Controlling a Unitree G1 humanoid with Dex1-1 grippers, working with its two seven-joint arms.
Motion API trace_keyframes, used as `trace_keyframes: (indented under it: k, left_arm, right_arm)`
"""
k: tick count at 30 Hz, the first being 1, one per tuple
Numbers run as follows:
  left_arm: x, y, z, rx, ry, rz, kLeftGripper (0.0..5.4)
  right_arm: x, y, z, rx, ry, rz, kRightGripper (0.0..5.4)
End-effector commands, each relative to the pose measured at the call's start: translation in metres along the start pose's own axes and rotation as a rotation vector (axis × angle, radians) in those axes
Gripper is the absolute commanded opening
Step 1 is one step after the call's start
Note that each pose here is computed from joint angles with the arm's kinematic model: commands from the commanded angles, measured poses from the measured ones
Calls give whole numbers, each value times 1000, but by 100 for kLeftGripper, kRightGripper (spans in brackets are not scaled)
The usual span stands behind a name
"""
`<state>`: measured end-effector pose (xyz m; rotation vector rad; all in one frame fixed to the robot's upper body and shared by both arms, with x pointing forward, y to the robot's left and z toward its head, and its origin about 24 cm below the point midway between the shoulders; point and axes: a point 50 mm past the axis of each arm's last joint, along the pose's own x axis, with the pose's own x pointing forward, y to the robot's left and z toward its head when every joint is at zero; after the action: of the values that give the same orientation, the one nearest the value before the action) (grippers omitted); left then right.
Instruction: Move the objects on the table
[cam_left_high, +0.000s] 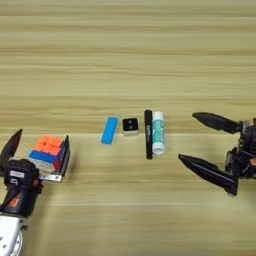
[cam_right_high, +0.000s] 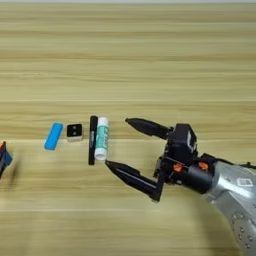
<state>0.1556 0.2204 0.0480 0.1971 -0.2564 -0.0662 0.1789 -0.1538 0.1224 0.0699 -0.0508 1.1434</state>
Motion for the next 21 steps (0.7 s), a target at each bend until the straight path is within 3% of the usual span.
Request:
trace_keyframes:
  k: [1, 5, 9, 12, 21]
  left_arm:
    - [1, -1, 7, -4, -36, -2, 538]
    - [3, -2, 11, -3, -52, 0, 538]
    - [6, -5, 14, -7, -64, -8, 538]
    - [6, -7, 14, -7, -67, -12, 538]
    - [9, -10, 17, -11, -86, -17, 538]
  right_arm:
    - [4, 2, -8, -6, 19, -62, 540]
    - [10, 2, -17, -12, 64, -149, 540]
    - [18, -5, -36, 18, 129, -418, 540]
    - [21, -4, -44, -43, 180, -512, 540]
    - [35, 11, -68, -2, 247, -617, 540]
